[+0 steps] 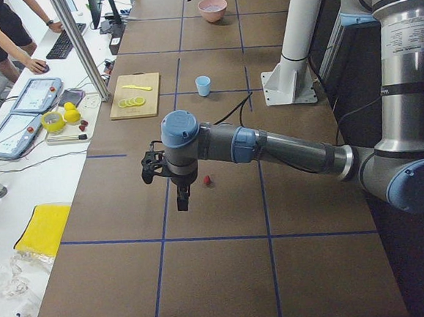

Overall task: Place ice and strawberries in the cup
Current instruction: 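Carry the ice cube with the right gripper over the blue cup, then lower the right gripper into the blue cup and release the ice cube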

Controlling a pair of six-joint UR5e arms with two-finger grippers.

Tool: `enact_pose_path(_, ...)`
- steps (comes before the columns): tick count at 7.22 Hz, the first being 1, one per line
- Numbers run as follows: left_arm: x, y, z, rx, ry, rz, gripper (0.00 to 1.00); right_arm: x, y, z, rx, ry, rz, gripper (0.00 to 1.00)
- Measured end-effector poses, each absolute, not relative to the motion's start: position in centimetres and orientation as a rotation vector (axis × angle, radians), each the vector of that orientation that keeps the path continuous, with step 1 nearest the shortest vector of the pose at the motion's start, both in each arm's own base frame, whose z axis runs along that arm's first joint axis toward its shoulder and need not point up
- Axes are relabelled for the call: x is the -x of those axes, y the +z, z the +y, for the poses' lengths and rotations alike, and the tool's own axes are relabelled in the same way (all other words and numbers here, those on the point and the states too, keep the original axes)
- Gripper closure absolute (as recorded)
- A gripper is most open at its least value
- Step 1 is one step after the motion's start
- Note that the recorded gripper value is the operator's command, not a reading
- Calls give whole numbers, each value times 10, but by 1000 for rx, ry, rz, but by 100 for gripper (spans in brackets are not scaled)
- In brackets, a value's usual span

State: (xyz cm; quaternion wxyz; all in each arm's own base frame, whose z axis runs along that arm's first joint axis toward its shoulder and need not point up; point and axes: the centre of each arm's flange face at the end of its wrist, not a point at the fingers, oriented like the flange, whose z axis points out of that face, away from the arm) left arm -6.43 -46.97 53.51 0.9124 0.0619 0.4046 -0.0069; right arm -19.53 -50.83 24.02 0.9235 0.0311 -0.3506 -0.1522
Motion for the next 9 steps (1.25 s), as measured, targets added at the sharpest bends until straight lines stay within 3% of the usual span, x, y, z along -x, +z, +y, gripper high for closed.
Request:
enact_pose_path(5, 58, 533, -474, -130, 4, 810, 0, 434, 131, -478, -21, -129, -777, 100)
enact_pose_path(9, 53, 533, -475, -127, 12, 810, 0, 547, 110, -469, -12, -59, -765, 98)
